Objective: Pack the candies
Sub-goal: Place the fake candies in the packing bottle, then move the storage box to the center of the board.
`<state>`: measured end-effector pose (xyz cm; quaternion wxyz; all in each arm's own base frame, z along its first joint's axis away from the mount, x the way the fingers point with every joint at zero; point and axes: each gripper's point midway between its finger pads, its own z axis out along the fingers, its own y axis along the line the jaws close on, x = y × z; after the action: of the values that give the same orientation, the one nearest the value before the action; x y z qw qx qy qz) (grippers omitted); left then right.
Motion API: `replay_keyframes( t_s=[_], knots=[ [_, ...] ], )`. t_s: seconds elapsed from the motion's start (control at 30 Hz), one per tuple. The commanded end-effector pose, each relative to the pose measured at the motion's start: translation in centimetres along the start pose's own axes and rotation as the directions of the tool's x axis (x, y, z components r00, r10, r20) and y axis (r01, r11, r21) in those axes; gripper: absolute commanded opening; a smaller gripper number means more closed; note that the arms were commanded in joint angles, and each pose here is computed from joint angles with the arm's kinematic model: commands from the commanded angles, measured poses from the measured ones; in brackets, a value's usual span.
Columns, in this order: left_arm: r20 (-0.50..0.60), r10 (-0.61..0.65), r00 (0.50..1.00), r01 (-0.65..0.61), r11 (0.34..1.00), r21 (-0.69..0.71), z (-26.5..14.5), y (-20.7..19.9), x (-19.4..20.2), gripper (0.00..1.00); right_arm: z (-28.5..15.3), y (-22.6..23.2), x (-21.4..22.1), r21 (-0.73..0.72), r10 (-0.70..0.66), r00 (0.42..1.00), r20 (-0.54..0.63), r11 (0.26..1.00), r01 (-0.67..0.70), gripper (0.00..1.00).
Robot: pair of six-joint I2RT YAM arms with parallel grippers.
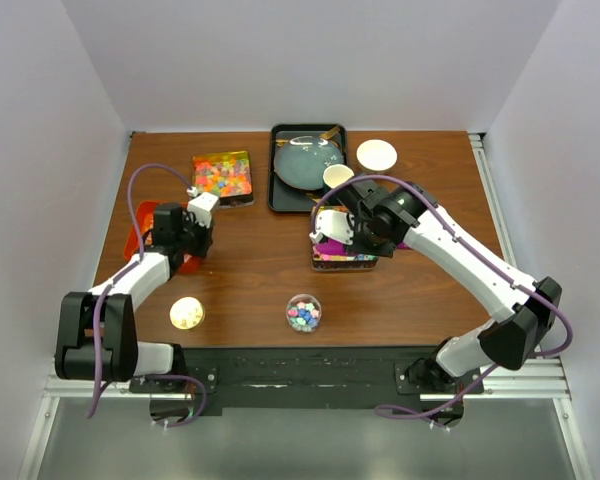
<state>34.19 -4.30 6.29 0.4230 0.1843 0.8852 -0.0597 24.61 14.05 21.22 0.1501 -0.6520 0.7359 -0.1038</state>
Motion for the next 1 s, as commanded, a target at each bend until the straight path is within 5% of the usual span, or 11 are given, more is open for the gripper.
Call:
replay_keyframes(
  t_s=[0.0, 0.13, 0.27, 0.33, 0.43, 0.97],
  knots=[
    [-0.009, -0.018, 1.000, 0.019, 0.998, 0.064, -0.3, -1.1, 0.3, 0.23, 0.2, -0.7, -0.8, 0.006, 0.051, 0.998, 0.040, 0.999, -0.052, 0.00],
    [0.081, -0.059, 0.995, 0.040, 0.975, 0.221, -1.7, -4.0, -2.8, 0.55, 0.3, -0.9, -0.8, 0.003, 0.066, 0.997, 0.040, 0.998, -0.066, 0.00],
    [0.122, -0.114, 0.986, 0.110, 0.993, 0.036, -2.8, -0.7, -5.8, 0.76, 0.5, -0.9, -0.7, -0.003, 0.074, 0.997, 0.036, 0.997, -0.073, 0.00],
    [0.125, -0.106, 0.986, 0.112, 0.993, -0.046, -3.4, 1.0, -6.8, 0.79, 0.6, -0.9, -0.8, -0.006, 0.076, 0.996, 0.036, 0.997, -0.076, 0.00],
    [0.093, -0.084, 0.992, 0.097, 0.985, -0.145, -3.3, 3.3, -6.8, 0.79, 0.8, -0.9, -0.7, -0.012, 0.080, 0.996, 0.032, 0.997, -0.079, 0.00],
    [-0.132, -0.124, 0.983, 0.124, 0.992, -0.014, 0.6, 1.6, -2.1, 0.43, 0.7, -1.1, -0.1, 0.008, 0.097, 0.995, 0.023, 0.995, -0.097, 0.00]
  ],
)
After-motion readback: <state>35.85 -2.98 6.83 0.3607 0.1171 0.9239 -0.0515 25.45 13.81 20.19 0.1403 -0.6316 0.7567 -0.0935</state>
